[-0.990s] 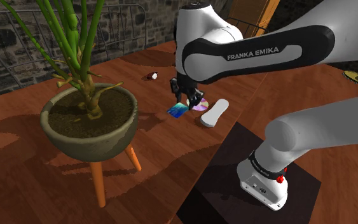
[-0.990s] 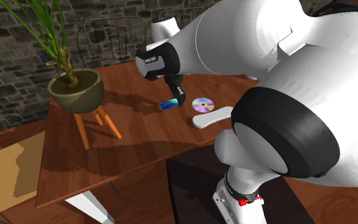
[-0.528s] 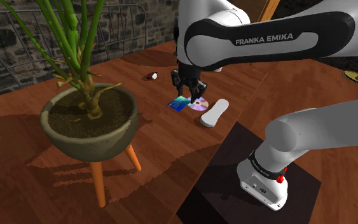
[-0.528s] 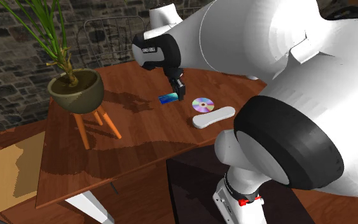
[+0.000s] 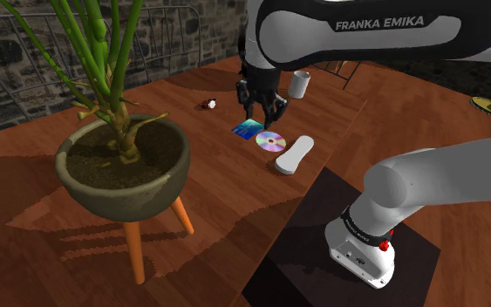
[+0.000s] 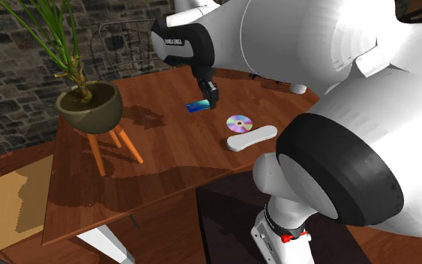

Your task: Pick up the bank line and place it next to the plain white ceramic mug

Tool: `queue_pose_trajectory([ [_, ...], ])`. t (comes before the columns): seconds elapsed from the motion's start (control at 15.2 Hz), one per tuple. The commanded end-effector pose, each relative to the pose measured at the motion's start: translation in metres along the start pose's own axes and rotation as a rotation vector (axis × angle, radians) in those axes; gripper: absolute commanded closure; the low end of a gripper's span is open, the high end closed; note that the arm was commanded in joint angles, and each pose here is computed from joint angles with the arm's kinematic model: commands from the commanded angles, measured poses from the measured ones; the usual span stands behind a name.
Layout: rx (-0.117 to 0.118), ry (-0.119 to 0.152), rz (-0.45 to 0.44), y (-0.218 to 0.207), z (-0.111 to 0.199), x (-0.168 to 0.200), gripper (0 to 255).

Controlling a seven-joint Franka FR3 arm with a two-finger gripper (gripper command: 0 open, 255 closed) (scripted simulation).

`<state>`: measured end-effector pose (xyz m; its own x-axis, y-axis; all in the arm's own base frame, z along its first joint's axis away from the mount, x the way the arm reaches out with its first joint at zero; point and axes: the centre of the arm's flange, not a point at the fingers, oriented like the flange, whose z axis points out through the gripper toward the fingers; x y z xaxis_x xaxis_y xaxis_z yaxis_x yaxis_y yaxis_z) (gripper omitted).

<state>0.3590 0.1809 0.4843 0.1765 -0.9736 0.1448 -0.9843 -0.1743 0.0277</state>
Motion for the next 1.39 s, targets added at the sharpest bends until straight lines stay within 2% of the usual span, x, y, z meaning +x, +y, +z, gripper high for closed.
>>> queue_pose_trajectory([
  [0.0, 0.0, 0.0, 0.0, 0.002, -0.01, 0.002, 255],
  [0.26, 0.0, 0.0, 0.0, 0.002, -0.026, 0.004, 255],
  [1.32, 0.0, 0.0, 0.0, 0.023, 0.004, 0.212, 255],
])
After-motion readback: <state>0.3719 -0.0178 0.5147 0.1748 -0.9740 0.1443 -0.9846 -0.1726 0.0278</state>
